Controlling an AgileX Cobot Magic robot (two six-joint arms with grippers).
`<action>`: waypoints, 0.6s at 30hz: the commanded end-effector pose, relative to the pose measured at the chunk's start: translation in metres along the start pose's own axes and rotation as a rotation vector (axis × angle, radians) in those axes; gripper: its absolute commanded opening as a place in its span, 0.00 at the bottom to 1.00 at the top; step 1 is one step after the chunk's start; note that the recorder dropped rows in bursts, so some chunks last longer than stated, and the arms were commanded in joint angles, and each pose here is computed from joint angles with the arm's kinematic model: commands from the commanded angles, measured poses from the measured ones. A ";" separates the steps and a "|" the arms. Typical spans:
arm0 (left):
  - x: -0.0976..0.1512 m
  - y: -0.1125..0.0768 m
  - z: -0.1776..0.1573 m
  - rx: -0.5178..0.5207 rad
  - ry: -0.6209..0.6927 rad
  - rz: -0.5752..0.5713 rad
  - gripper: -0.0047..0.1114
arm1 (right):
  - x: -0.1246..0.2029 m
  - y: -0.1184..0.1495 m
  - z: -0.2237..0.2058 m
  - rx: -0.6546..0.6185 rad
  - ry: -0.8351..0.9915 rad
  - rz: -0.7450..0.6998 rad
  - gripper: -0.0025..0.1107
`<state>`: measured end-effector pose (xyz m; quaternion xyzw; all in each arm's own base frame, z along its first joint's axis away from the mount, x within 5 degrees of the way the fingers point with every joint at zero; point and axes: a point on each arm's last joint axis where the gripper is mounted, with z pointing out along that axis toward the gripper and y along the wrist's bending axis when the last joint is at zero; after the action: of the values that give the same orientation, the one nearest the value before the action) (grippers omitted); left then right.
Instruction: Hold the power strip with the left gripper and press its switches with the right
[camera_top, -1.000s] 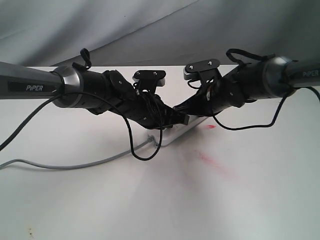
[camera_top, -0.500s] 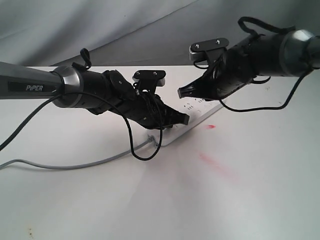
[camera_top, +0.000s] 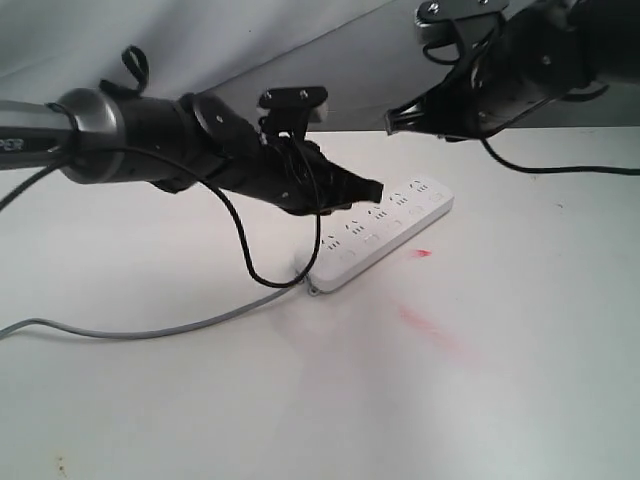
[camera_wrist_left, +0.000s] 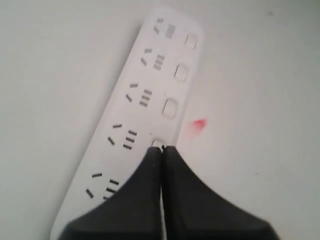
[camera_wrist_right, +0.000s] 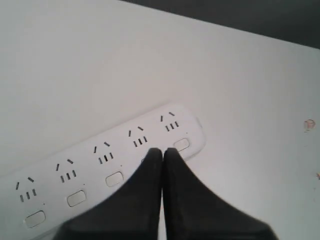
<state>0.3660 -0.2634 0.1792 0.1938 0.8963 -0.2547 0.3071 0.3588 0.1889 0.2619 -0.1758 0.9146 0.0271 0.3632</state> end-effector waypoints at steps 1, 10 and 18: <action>-0.017 -0.014 -0.037 0.003 -0.086 0.056 0.04 | -0.005 -0.015 -0.028 0.037 -0.018 0.020 0.02; -0.008 -0.021 -0.101 -0.031 -0.196 0.027 0.04 | 0.027 -0.027 -0.087 0.030 -0.052 0.091 0.02; 0.008 -0.027 -0.159 -0.045 -0.304 0.029 0.04 | 0.068 -0.038 -0.149 0.002 -0.135 0.150 0.02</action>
<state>0.2877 -0.2025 0.2784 0.1705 0.8543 -0.2559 0.4191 0.2466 0.1170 0.3248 -0.1165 0.9031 0.0517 0.4101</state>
